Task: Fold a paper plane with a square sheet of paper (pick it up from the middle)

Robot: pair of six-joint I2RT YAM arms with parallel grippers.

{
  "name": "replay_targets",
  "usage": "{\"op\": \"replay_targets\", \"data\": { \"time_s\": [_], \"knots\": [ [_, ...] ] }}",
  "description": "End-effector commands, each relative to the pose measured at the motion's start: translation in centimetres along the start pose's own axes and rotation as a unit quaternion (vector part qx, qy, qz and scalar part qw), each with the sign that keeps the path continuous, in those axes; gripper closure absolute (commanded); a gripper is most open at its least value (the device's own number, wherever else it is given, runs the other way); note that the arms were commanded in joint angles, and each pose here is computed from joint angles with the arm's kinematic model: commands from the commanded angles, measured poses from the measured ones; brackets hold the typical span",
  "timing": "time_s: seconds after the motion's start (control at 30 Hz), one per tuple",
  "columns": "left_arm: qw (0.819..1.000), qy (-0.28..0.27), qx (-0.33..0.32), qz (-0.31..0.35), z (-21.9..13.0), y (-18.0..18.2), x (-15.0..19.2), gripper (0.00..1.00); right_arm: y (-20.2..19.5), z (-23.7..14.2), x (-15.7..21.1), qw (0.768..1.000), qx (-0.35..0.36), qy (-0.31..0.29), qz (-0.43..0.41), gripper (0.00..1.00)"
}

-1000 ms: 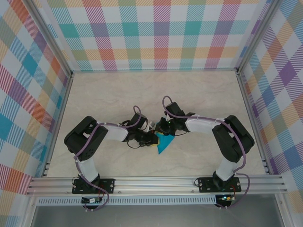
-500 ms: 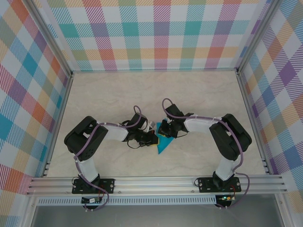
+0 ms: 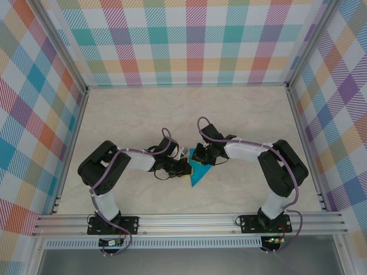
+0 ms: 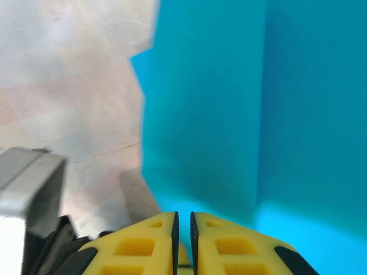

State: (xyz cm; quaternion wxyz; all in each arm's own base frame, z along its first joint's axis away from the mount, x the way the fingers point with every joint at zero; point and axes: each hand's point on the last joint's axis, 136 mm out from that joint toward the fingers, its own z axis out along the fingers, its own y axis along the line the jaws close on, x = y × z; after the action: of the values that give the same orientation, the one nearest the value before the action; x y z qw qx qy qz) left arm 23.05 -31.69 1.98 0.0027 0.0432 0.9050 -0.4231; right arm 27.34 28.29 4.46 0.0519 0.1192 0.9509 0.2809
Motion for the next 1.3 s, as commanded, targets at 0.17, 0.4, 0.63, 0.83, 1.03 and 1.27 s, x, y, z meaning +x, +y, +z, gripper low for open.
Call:
{"op": "replay_targets", "data": {
  "time_s": [0.17, 0.4, 0.63, 0.83, 1.03, 1.27],
  "knots": [
    [1.0, 0.009, -0.009, -0.007, -0.2, 0.9, 0.7, 1.0, 4.0, -2.0, -0.3, 0.997, -0.065, -0.005, -0.044, 0.83],
    [1.0, 0.017, -0.008, 0.001, -0.1, 0.7, 0.7, 1.0, 5.1, -0.4, 0.3, 0.995, -0.079, 0.028, -0.052, 0.83],
    [0.999, 0.027, -0.013, 0.013, -0.1, 0.7, 0.8, 1.0, 2.9, 1.3, 0.0, 0.999, -0.03, 0.029, -0.033, 0.84],
    [0.999, 0.03, -0.008, 0.02, -0.2, 0.3, 0.8, 1.0, 0.2, 2.8, 0.2, 0.999, 0.018, 0.032, -0.013, 0.84],
    [0.999, 0.023, -0.009, 0.023, -0.7, 0.0, 0.8, 0.96, -2.6, 3.7, 1.0, 0.998, 0.052, 0.033, 0.007, 0.85],
    [1.0, 0.008, 0.01, 0.017, -1.9, -1.5, 0.9, 0.84, -3.6, 4.0, 1.4, 0.997, 0.058, 0.037, 0.017, 0.86]
  ]
}}
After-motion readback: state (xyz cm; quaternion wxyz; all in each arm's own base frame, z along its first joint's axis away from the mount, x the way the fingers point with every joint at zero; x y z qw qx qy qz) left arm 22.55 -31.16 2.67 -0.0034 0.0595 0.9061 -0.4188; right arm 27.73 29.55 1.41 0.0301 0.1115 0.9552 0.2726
